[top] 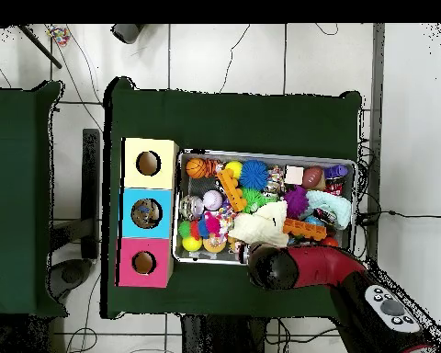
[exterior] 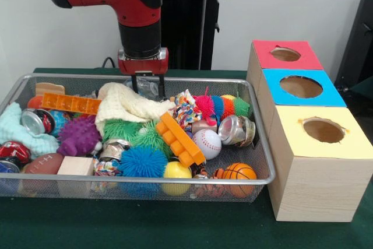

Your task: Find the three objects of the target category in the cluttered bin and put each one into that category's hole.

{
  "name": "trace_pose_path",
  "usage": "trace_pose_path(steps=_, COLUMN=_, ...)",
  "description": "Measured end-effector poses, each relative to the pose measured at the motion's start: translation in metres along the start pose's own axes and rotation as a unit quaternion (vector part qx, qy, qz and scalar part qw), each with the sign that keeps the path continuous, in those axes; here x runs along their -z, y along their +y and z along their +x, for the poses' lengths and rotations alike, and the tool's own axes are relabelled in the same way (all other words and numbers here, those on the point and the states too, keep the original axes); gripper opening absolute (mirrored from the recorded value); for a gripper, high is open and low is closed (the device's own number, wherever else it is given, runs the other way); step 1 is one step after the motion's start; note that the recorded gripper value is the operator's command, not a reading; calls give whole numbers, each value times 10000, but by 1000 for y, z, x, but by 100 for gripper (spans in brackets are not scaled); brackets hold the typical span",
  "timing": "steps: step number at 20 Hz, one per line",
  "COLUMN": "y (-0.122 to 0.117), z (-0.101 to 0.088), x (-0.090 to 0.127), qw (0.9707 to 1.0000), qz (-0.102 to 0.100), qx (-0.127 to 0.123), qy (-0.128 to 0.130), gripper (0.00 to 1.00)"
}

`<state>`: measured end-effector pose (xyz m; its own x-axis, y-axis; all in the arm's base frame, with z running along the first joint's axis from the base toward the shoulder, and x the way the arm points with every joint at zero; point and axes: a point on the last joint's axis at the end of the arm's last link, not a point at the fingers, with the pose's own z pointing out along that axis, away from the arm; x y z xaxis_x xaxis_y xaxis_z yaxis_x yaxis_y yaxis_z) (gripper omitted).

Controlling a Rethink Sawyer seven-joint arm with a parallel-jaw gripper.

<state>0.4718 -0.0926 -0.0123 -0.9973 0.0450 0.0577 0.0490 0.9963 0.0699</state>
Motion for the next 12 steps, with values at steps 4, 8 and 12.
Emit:
trace_pose_path(steps=4, y=-17, z=0, x=7, qw=9999, qz=109, qx=-59, qy=-72, gripper=0)
trace_pose_path(steps=8, y=-18, z=1, x=10, qw=9998, qz=148, qx=-11, qy=-94, gripper=0)
trace_pose_path(steps=12, y=-17, z=6, x=15, qw=9997, qz=193, qx=77, qy=-152, gripper=0)
